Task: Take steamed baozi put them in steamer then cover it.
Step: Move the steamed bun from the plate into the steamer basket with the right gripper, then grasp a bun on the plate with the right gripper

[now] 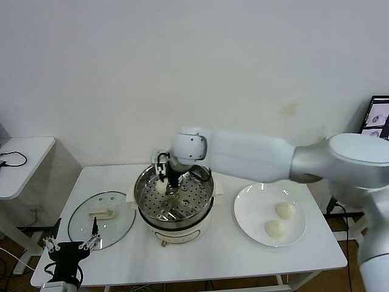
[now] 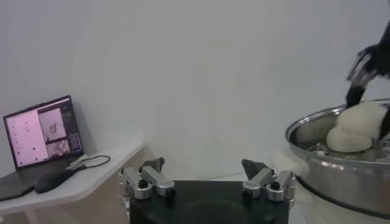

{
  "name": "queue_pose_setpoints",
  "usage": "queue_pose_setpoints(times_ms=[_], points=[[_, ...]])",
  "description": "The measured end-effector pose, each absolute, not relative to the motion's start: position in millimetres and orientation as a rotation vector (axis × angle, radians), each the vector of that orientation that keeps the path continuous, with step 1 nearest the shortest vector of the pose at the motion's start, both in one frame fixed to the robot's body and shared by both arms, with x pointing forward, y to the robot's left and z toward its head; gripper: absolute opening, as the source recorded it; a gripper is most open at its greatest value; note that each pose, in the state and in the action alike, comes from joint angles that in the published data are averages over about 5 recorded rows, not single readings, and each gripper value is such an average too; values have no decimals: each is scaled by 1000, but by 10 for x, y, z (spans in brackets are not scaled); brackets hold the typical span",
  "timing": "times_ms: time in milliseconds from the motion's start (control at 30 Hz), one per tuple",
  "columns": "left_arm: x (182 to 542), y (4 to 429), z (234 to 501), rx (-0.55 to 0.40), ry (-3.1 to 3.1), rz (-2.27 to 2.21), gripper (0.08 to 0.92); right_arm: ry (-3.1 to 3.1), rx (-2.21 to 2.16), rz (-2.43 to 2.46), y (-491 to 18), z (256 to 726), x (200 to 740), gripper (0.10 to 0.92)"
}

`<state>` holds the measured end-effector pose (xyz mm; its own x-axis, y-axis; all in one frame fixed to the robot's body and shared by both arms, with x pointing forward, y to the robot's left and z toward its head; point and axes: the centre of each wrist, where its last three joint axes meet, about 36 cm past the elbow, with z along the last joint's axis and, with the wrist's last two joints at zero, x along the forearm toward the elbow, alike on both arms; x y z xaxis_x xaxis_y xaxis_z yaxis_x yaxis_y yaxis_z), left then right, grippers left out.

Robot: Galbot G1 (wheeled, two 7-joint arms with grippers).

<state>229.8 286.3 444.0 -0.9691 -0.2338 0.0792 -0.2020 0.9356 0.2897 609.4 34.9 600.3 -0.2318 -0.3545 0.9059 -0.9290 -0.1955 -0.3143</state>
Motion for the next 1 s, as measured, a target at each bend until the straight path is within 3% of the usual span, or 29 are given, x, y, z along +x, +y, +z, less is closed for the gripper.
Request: queue_pose_setpoints(times_ms=[433,533,733,1000], points=[[2276,2861,4450,340,-2980,-427,823,-1552,1474,1452,754,5694,6117,594],[2275,2859,4453,340,-2981,-426,823,-1556,1462,1456,771,5685,6143,626],[2267,2851,4471,338,-2984,-426,823,-1554,1468,1455,745,5757,6182,791],[2268,2852,4481,336,-2986,-430,823,-1524,1503,1482,438,6128,6289,823]])
